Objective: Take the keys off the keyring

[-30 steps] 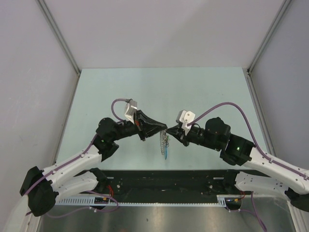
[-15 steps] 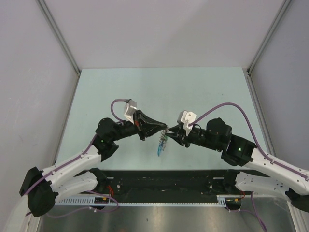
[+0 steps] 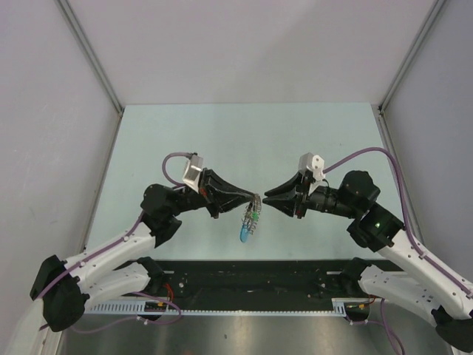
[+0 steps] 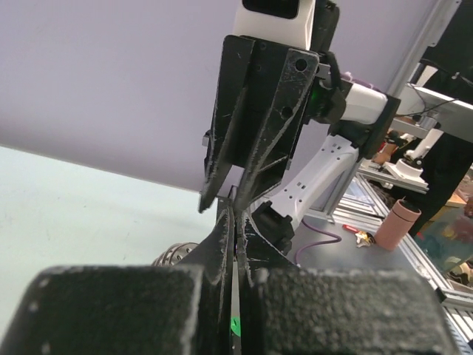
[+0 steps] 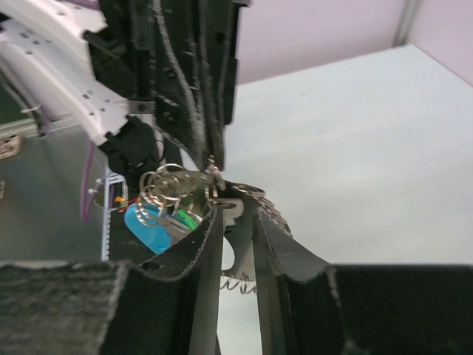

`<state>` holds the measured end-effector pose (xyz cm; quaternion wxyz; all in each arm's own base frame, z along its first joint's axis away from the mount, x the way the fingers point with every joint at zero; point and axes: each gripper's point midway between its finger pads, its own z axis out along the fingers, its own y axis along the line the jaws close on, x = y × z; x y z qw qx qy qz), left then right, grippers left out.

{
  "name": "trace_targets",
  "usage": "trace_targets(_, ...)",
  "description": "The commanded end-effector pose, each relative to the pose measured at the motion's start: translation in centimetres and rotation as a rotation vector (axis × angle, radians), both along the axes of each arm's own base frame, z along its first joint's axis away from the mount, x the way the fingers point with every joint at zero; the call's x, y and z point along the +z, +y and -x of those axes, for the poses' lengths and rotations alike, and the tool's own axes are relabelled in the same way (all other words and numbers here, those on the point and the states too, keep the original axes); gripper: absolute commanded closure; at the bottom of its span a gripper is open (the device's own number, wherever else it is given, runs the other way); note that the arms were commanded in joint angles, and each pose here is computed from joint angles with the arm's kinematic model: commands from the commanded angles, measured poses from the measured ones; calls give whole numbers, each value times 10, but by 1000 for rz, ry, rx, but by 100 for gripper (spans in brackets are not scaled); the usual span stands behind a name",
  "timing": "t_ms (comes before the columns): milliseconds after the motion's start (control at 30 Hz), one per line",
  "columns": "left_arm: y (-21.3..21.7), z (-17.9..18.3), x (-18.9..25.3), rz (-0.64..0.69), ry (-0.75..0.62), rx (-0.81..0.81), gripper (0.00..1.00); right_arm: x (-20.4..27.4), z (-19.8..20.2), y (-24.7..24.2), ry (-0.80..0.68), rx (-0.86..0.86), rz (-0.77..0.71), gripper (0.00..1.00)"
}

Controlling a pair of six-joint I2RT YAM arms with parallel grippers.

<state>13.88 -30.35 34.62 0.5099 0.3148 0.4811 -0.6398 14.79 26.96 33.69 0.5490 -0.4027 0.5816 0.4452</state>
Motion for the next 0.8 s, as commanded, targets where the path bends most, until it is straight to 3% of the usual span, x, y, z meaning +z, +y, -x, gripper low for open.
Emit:
trace_targets(0, 5, 16, 18, 65, -63, -57, 100, 31, 32, 4, -73, 182, -106, 73)
trace_targets(367, 5, 20, 20, 74, -70, -83, 100, 31, 37, 11, -110, 215, -110, 71)
trace_targets(767, 6, 20, 21, 73, -73, -78, 99, 19, 29, 23, -80, 181, -80, 74)
